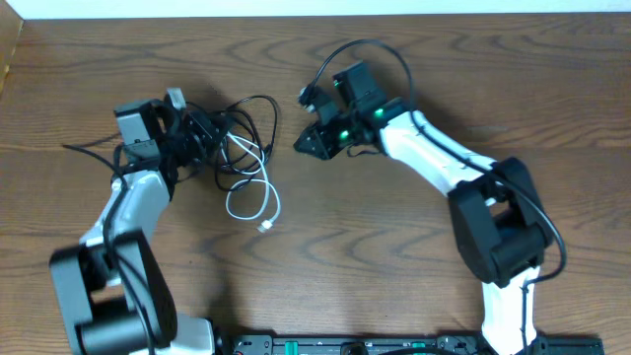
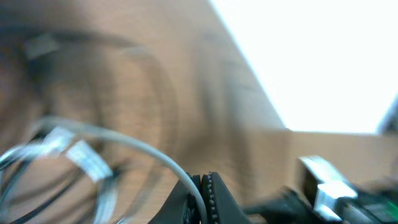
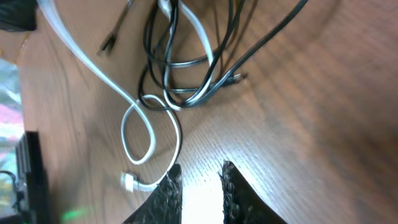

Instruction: Untangle cables

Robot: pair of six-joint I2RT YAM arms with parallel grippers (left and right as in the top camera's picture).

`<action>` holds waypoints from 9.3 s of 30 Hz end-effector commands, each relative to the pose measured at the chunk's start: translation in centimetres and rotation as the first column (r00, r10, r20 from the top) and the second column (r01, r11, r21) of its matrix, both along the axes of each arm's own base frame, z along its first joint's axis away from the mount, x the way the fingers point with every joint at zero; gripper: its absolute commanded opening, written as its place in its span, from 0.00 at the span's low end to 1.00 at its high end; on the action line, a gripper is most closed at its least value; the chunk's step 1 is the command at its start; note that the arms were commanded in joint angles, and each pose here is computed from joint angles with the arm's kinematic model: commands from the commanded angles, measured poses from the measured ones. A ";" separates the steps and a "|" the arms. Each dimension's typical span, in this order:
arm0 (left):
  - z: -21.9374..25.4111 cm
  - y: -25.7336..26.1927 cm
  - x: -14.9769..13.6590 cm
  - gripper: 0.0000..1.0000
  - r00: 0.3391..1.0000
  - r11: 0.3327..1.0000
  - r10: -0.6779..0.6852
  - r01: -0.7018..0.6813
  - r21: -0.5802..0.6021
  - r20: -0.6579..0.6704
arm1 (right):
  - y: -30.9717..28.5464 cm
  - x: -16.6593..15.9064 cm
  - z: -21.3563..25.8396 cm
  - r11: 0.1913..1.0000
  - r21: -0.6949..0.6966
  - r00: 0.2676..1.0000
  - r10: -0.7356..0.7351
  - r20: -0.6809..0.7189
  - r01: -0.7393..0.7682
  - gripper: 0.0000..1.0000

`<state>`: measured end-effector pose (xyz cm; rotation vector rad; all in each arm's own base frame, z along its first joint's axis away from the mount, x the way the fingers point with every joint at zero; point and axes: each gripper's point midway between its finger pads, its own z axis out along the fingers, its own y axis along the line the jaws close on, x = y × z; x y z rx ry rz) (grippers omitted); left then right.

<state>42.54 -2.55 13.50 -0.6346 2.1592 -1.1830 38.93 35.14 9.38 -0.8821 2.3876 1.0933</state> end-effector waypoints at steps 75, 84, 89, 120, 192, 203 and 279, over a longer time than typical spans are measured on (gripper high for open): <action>27.2 -5.6 -9.5 0.07 0.530 0.950 -0.309 0.137 0.280 0.789 | 1.6 -6.3 -0.6 0.939 -0.236 0.935 0.298 0.191 -0.252 0.41; 27.1 -3.8 -9.1 0.08 0.576 0.964 -0.259 0.104 0.245 0.776 | 2.0 -6.5 -1.8 0.940 -0.270 0.942 0.268 0.201 -0.209 0.40; 26.6 -3.6 -9.0 0.07 0.599 0.966 -0.250 0.106 0.234 0.761 | 0.8 -3.8 -3.2 0.930 -0.367 0.947 0.143 0.288 -0.029 0.38; 15.2 0.6 -4.8 0.08 0.874 0.963 -0.132 0.003 0.268 0.467 | -0.4 -0.3 -4.4 0.913 -0.351 0.908 -0.048 0.416 0.209 0.21; -1.5 -0.1 -5.2 0.08 0.975 0.910 -0.221 0.209 0.357 -0.007 | 2.8 -4.3 -7.4 0.978 -0.083 0.962 -0.203 -0.180 0.191 0.31; -2.1 0.6 -5.2 0.07 0.981 0.901 -0.193 0.190 0.389 -0.033 | 2.4 -3.6 -7.9 0.947 -0.123 0.922 -0.317 -0.221 0.296 0.32; -3.4 1.1 -5.3 0.98 0.983 0.884 -0.159 0.181 0.430 -0.087 | -1.1 1.5 -5.1 0.944 -0.191 0.948 -0.226 0.224 0.270 0.99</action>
